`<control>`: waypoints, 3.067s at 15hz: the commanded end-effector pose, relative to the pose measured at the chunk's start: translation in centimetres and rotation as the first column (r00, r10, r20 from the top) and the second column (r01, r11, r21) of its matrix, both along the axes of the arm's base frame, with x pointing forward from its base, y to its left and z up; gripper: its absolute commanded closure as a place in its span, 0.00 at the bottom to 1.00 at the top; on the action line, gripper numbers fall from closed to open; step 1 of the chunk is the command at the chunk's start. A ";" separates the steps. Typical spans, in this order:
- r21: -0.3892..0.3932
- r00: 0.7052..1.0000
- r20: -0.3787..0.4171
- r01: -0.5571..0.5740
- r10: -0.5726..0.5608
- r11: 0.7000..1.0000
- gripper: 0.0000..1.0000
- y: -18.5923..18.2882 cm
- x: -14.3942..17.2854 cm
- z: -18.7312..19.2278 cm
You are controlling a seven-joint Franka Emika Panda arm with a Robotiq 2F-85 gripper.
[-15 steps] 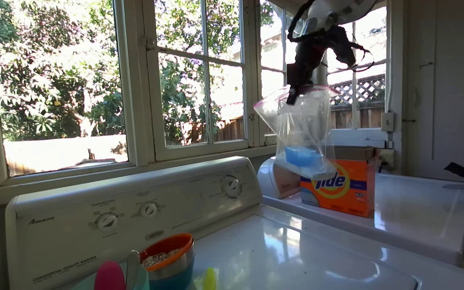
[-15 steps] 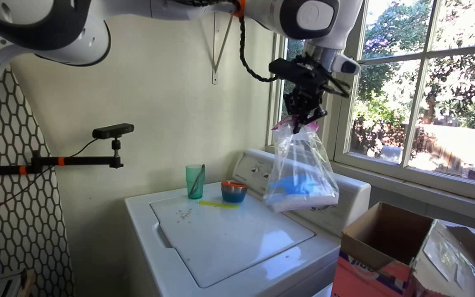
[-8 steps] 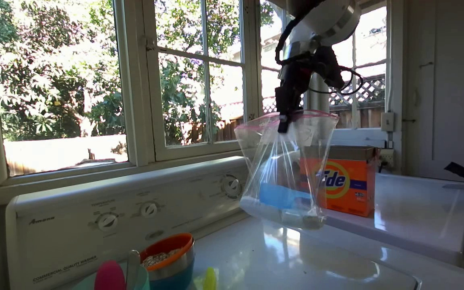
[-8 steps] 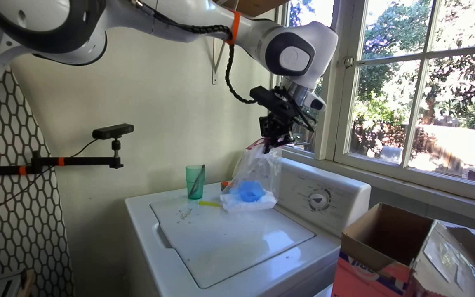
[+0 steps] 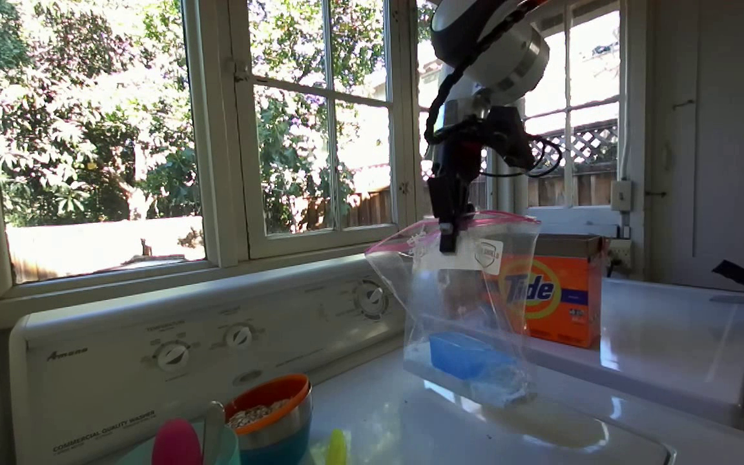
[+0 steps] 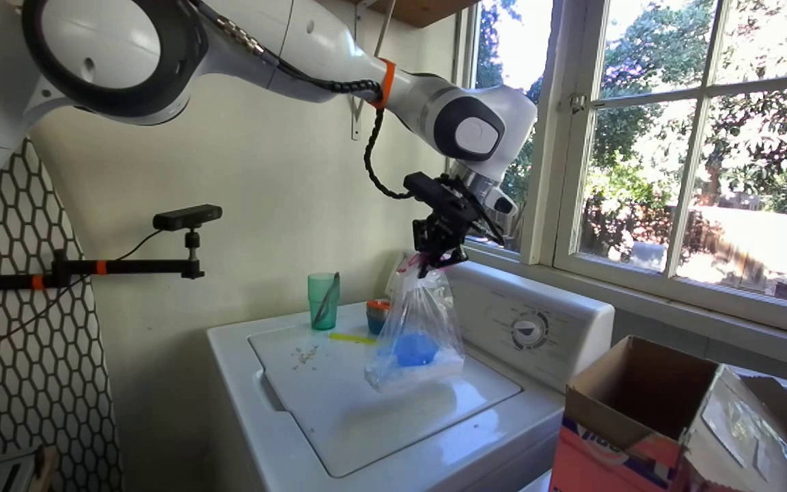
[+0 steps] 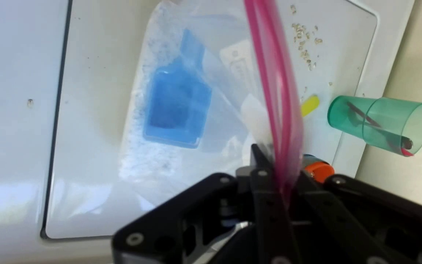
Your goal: Remove the clear plastic from the orange box then close the box.
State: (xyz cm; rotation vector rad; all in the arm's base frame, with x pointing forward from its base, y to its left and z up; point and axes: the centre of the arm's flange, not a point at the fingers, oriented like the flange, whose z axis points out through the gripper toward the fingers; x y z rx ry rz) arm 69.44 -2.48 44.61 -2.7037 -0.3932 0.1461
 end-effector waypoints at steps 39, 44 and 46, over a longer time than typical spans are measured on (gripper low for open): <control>-0.126 0.688 0.221 0.723 -0.691 0.680 0.00 -20.2 -9.3 8.4; -0.005 0.546 0.215 0.830 -0.810 0.558 0.00 -18.6 -10.7 5.7; 0.028 0.469 0.226 0.873 -0.854 0.487 0.00 -17.9 -11.1 5.1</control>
